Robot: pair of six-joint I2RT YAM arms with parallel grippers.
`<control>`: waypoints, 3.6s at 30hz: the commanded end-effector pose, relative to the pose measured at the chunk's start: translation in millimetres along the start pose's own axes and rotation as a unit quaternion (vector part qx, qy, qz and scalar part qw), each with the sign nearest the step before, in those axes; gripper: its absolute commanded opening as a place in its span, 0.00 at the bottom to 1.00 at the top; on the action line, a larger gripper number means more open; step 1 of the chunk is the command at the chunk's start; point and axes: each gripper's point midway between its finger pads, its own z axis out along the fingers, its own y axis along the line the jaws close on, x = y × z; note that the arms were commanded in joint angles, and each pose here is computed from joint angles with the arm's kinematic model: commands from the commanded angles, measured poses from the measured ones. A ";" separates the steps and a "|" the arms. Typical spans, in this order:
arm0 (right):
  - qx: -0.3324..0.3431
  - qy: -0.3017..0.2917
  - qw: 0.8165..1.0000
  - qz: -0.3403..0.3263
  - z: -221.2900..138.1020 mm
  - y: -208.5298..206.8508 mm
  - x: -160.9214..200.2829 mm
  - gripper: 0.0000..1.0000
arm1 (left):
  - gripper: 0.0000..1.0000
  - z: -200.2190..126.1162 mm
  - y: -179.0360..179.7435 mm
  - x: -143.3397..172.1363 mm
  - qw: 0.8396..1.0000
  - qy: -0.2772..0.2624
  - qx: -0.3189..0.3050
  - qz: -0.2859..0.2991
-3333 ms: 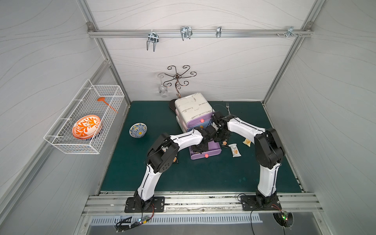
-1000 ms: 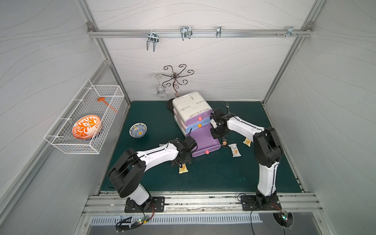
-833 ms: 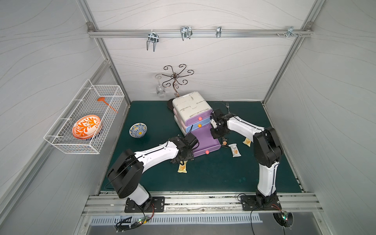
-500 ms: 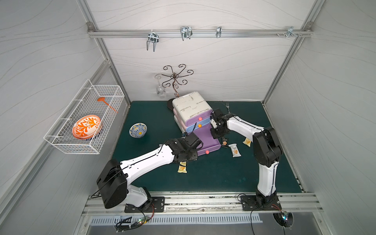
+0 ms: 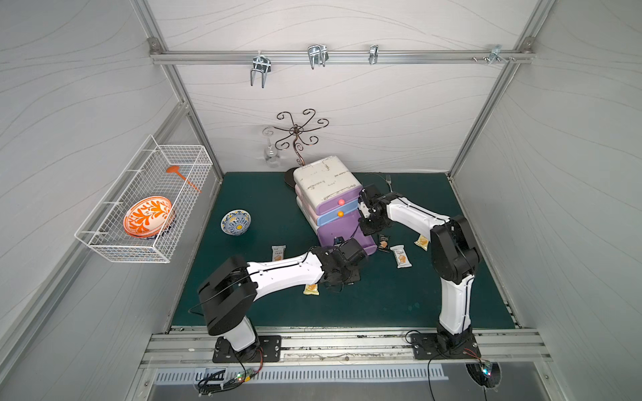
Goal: Take the cookies out of the drawer
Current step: Close the drawer in the storage box.
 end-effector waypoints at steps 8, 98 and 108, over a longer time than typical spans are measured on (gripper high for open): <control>-0.015 -0.037 0.999 0.003 -0.1 7.0 -22.3 0.05 | 0.05 32.6 -8.6 -68.4 0.990 -0.114 -0.023 -0.077; -0.323 -0.211 0.921 0.048 -118.4 10.7 -188.0 0.71 | 0.41 90.7 -12.1 -136.0 0.973 -0.165 -0.035 -0.158; -0.359 -0.187 0.914 0.037 -115.9 22.6 -167.6 0.57 | 0.42 86.8 -12.0 -143.9 0.970 -0.175 -0.043 -0.163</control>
